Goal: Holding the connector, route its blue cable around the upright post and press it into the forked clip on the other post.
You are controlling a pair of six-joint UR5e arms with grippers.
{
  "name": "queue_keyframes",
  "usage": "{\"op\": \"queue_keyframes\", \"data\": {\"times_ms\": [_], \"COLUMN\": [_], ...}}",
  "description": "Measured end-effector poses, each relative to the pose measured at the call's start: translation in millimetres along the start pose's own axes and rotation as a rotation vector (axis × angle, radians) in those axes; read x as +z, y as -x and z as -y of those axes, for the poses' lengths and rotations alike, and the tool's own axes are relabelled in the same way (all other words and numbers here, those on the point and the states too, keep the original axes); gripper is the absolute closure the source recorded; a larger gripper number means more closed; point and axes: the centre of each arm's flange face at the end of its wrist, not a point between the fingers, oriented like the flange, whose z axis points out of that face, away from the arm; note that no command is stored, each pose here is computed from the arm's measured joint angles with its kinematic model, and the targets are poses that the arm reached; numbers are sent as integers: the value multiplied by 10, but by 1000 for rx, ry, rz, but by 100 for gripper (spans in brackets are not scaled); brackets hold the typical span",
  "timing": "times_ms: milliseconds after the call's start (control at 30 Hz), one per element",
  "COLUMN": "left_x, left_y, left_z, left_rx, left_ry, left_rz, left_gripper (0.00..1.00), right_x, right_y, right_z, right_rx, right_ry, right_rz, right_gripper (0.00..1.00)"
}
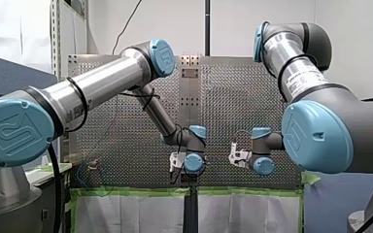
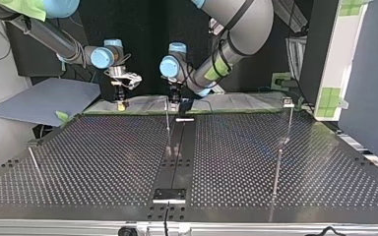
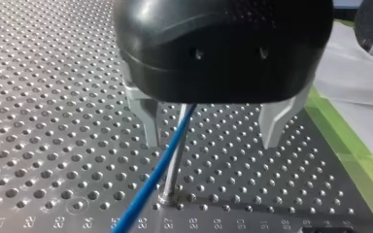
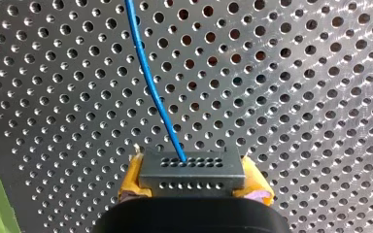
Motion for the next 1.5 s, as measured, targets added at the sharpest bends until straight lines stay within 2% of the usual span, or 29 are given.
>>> {"op": "queue_keyframes", "data": {"times_ms": [200, 600, 767, 967, 1200, 1500], "left_x": [-25, -171, -237, -430, -556, -555], "left_y": [19, 72, 140, -9, -98, -76], "left_z": [0, -56, -77, -63, -47, -22], "left_rx": [0, -2, -10, 17, 33, 24], "left_ry": [1, -30, -63, -102, -106, -103], "left_rz": [0, -2, 17, -20, -40, -18], "left_gripper": [1, 1, 1, 1, 1, 1], "right_x": [0, -2, -3, -4, -3, 0], "right_y": [0, 2, 3, 4, 3, 0], "right_z": [0, 0, 0, 0, 0, 1], "right_rx": [0, 0, 0, 0, 0, 1], "right_ry": [0, 0, 0, 1, 0, 0], "right_rz": [0, 2, 3, 4, 3, 0], "right_gripper": [100, 100, 100, 100, 100, 100]}}
